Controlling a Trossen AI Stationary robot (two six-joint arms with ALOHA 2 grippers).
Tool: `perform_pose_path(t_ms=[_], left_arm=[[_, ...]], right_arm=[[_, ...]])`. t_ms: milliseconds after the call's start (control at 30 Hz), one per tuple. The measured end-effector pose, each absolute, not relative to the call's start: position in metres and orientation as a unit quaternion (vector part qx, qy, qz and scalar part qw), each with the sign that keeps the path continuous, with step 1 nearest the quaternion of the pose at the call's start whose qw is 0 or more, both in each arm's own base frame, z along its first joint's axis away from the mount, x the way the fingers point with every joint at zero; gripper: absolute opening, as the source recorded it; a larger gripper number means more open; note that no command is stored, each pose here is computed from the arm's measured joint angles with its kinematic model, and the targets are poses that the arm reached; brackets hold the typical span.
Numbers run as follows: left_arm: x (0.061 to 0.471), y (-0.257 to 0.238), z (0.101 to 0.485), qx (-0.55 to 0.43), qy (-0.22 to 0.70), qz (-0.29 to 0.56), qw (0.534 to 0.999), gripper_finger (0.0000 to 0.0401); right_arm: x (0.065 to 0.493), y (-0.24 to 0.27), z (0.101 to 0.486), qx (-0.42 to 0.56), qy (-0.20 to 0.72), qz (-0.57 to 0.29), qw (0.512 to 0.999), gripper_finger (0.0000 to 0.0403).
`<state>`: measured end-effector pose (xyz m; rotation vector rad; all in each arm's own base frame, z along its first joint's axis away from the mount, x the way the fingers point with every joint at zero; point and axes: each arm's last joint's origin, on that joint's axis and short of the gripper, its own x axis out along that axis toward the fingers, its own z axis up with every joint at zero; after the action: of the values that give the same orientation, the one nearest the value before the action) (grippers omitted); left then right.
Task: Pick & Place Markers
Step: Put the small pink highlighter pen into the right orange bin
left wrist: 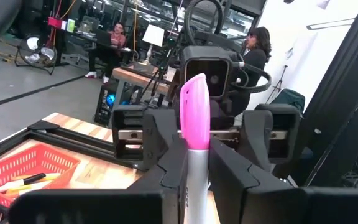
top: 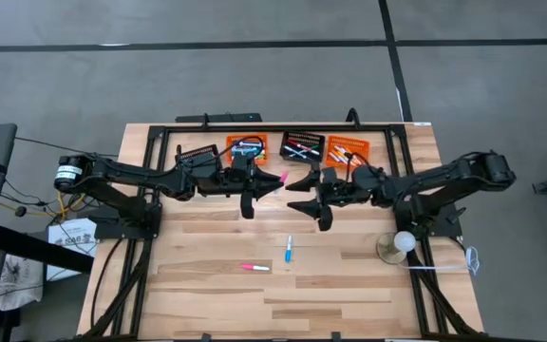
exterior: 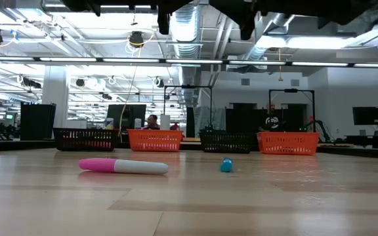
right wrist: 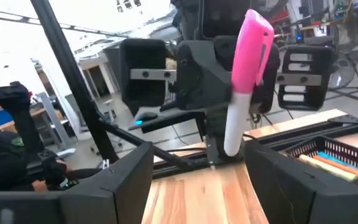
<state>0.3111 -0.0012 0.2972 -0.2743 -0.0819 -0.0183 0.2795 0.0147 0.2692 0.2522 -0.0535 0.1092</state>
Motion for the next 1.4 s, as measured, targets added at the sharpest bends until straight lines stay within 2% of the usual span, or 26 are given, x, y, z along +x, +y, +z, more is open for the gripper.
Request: perform_pose_path(t_ms=[700,833,1400], left_arm=[[0.311,-0.004,0.299,-0.137,-0.047,-0.018,0.989,0.0051],[0.311,-0.004,0.299,-0.137,-0.047,-0.018,0.989,0.0051],[0.311,-0.004,0.298,-0.134,-0.045,-0.017,0.990,0.0051]], right_arm=[[0.323,0.004,0.274,0.129,-0.026,0.047,0.990,0.0235],[0.321,0.002,0.276,0.129,-0.032,0.046,0.990,0.0204],[0.321,0.002,0.275,0.126,-0.028,0.050,0.990,0.0025]])
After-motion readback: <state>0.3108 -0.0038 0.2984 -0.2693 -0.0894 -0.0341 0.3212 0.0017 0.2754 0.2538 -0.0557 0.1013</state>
